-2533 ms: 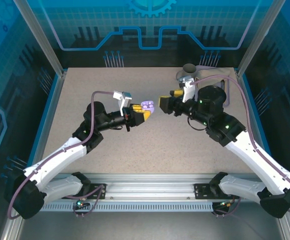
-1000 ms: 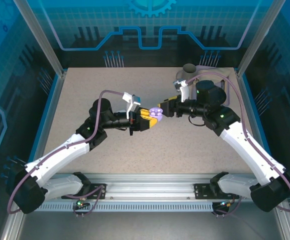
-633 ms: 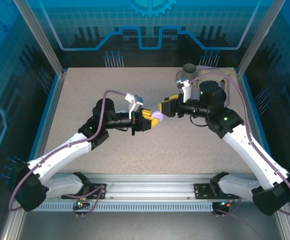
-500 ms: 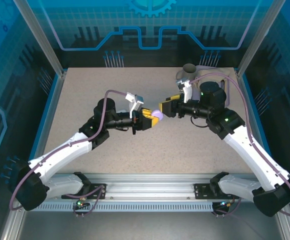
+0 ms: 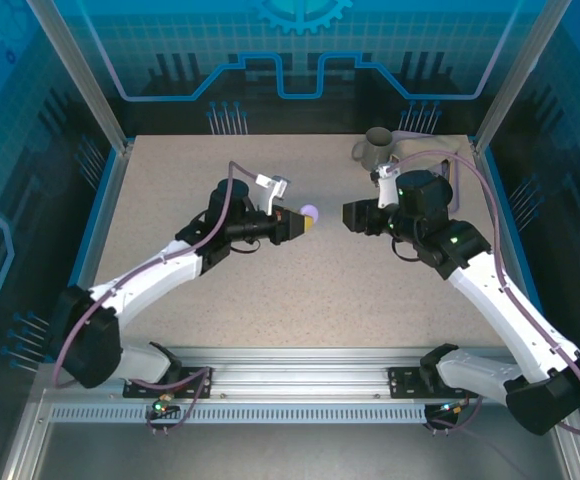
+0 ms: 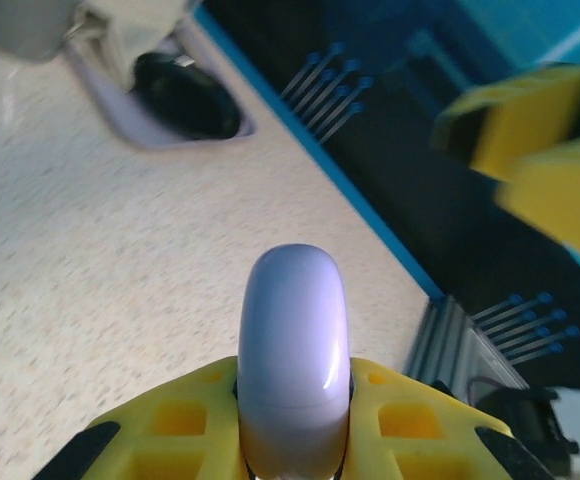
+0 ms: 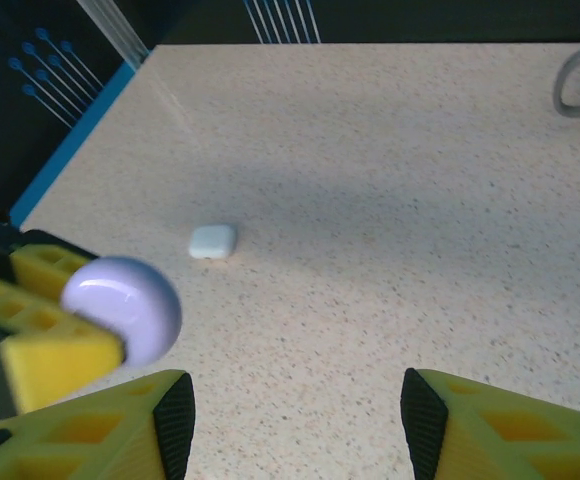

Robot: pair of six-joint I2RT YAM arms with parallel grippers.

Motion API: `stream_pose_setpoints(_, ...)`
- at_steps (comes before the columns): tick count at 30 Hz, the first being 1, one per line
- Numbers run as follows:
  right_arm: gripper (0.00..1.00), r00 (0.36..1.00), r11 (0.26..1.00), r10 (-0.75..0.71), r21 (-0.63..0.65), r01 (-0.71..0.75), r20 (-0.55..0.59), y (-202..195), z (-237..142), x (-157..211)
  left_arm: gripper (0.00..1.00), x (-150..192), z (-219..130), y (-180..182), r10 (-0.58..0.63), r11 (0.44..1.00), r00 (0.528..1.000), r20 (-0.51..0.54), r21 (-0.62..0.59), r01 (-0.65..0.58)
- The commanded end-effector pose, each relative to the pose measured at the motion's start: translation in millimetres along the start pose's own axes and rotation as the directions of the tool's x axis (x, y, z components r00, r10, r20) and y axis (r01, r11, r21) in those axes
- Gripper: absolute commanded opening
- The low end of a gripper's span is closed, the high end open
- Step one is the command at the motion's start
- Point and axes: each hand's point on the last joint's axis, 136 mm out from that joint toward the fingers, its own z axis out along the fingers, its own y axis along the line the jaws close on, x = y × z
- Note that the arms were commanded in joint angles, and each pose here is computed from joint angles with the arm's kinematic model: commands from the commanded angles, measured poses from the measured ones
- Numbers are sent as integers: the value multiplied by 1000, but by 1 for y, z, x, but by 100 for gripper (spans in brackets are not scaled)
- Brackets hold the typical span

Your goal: Insert the wireless bluetooth earbuds into the charging case

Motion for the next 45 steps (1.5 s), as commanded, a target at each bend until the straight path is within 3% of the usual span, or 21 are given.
stream_pose_setpoints(1,60,1000,999,11,45,-11,-2,-12,-6,5,18,7,7,37,-169,979,985,-18,-118,166)
stream_pose_setpoints(6,60,1000,999,20,38,-20,-9,-13,-5,7,18,35,20,76,-281,936,958,-61,-239,259)
stream_pose_setpoints(15,60,999,999,28,38,-27,-22,-16,-1,10,18,80,42,113,-413,880,899,-146,-318,352)
stream_pose_setpoints(31,60,999,999,30,39,-29,-38,-18,1,13,17,120,55,141,-522,817,826,-213,-401,414)
stream_pose_setpoints(45,60,999,999,31,35,-30,-30,-17,-2,10,24,133,50,156,-559,770,802,-211,-489,409)
